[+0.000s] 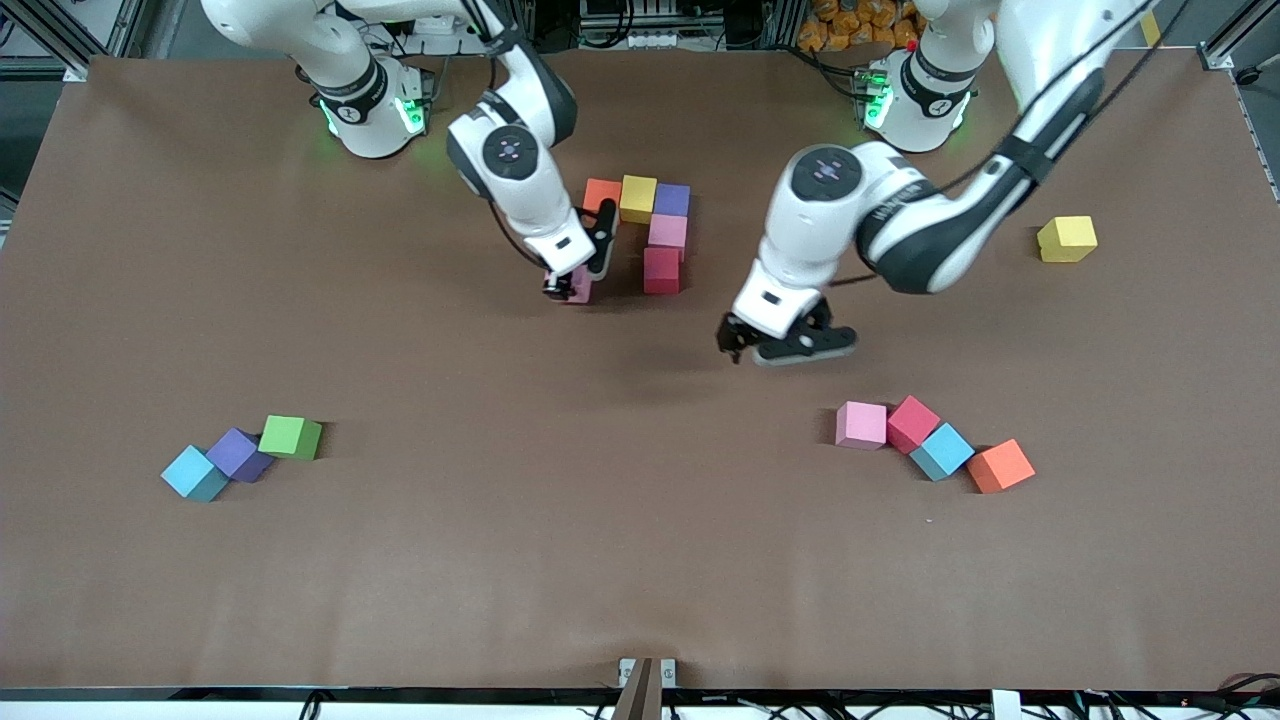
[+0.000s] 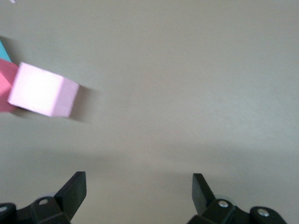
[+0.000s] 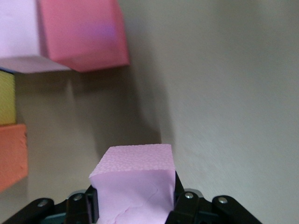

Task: Form number 2 with 11 blocks

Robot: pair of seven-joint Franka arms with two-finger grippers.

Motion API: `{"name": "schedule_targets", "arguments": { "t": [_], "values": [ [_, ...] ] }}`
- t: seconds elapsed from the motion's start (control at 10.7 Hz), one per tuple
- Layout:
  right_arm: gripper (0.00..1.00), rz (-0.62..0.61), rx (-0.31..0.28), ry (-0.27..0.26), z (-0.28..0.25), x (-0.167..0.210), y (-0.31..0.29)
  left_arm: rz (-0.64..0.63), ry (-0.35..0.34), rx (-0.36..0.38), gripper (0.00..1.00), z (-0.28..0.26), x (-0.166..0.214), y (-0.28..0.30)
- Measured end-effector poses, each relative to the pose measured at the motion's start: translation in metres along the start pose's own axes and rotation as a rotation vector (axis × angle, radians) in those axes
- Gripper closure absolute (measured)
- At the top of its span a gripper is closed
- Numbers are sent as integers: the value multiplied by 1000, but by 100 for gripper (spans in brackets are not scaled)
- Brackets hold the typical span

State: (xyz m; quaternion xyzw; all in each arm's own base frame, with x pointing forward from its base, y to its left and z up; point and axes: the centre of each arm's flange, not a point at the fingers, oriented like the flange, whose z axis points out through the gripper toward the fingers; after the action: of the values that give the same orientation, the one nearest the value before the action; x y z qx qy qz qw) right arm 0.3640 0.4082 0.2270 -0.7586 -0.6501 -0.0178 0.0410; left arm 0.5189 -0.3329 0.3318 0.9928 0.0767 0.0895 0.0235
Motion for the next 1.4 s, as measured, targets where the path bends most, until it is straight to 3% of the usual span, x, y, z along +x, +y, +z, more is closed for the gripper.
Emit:
{"name": "schedule_targets", "arguments": {
  "t": [0.47,0.93,1.4],
  "values": [
    [44,-29,4,-17,29,46,-45,145,-24,27,0,18,53,-65],
    [44,17,-15,-13,31,63,-50,282,-125,59,0,42,108,-106],
    [44,40,-19,-14,32,69,-46,344,-185,37,0,78,115,-124]
  ]
}}
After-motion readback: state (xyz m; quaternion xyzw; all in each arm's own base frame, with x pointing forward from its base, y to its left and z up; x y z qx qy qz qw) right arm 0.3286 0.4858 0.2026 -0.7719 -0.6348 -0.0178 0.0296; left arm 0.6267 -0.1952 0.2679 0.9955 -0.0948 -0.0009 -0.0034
